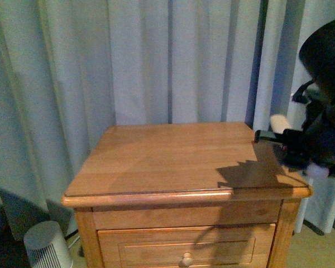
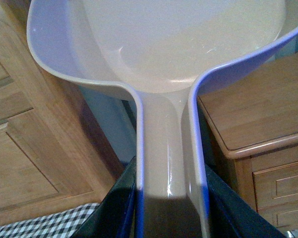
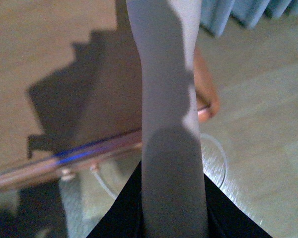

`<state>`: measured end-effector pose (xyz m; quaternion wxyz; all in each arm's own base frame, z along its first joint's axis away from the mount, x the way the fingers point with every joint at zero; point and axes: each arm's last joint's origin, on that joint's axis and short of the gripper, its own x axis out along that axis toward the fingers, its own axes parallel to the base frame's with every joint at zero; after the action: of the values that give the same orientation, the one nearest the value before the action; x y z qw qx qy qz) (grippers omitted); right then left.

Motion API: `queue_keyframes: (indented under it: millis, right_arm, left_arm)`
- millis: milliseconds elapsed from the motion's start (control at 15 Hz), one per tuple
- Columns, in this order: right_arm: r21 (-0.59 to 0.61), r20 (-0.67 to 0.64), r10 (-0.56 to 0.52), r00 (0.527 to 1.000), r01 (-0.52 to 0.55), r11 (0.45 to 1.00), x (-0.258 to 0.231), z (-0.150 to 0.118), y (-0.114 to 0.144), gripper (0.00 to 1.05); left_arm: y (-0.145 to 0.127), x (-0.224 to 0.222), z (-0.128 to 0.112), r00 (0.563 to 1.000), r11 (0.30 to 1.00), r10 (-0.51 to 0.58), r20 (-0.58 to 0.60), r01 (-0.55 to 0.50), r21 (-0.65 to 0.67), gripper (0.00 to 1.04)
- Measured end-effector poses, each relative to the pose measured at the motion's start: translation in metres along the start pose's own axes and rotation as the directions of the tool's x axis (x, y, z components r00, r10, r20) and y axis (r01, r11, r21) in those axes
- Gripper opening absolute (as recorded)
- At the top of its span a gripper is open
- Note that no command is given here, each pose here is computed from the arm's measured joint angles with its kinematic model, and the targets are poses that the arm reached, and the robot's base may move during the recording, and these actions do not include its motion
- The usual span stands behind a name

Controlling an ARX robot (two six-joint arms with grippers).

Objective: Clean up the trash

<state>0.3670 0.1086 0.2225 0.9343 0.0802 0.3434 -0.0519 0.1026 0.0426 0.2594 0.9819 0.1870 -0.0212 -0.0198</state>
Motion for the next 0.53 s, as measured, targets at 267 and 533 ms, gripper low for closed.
queue_keyframes:
  millis: [267,533]
  right_arm:
    - [-0.046,0.166,0.016,0.986,-0.009,0.999,-0.031,0.009,-0.006,0.19]
    - [-0.116,0.339,0.086,0.937,-0.049,0.992,-0.074,0.006,-0.017,0.19]
  left_arm:
    - [0.000,0.000,0.000,1.000,1.000,0.000,0.000,0.000,0.000,0.28]
    - [0.000,0.000,0.000,1.000,1.000,0.000,0.000,0.000,0.000,0.28]
